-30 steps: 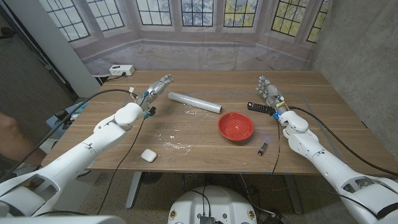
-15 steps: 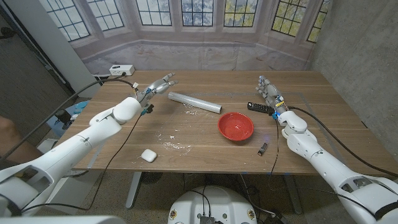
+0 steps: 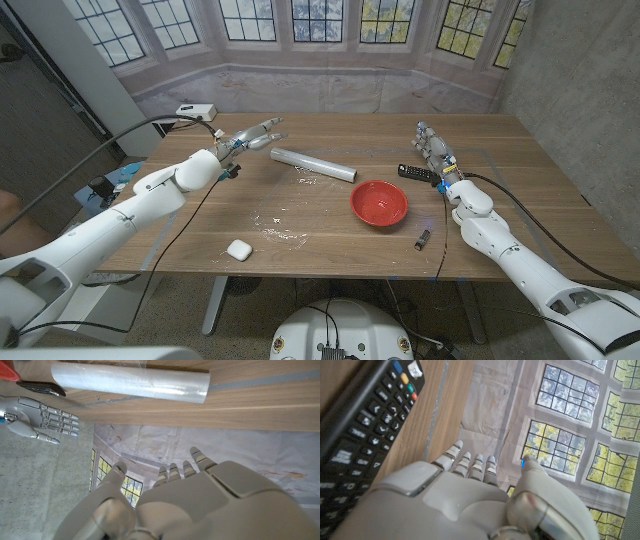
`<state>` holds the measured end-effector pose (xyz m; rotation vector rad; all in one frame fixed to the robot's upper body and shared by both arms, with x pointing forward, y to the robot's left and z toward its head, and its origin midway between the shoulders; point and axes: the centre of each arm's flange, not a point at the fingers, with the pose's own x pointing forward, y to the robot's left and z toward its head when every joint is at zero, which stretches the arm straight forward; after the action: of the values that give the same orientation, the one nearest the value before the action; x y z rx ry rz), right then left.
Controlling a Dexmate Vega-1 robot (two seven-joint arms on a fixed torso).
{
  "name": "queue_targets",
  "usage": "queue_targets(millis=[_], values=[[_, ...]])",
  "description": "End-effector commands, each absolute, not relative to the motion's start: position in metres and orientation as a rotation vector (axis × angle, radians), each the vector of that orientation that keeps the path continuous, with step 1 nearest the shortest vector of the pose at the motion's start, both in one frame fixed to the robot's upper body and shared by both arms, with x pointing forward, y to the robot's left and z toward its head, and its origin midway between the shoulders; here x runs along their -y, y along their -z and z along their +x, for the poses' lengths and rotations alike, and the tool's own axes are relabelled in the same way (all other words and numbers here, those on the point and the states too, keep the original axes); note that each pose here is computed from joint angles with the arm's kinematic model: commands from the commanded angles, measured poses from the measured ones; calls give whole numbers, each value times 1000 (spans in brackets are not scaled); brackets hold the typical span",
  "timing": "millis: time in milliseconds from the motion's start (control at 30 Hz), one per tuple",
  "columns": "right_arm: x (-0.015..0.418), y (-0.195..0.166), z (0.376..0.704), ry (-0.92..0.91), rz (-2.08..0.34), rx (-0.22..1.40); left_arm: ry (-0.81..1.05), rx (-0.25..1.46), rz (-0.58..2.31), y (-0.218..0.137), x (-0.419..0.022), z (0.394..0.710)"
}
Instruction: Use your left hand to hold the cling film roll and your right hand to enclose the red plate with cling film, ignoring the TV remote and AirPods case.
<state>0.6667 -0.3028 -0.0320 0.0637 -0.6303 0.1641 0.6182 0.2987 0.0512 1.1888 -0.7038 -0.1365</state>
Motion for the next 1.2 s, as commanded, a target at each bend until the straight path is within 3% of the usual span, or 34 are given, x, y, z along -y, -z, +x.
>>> queue_targets(millis=[33,533,1200], values=[[309,35,660,-150,64,635,147,703,1355,-61,-304,608],[308,41,657,-139,74,625,111,705,1538,-83,-310,605],[314,37,658,-115,68,624,85,693,1646,-104,-310,627]])
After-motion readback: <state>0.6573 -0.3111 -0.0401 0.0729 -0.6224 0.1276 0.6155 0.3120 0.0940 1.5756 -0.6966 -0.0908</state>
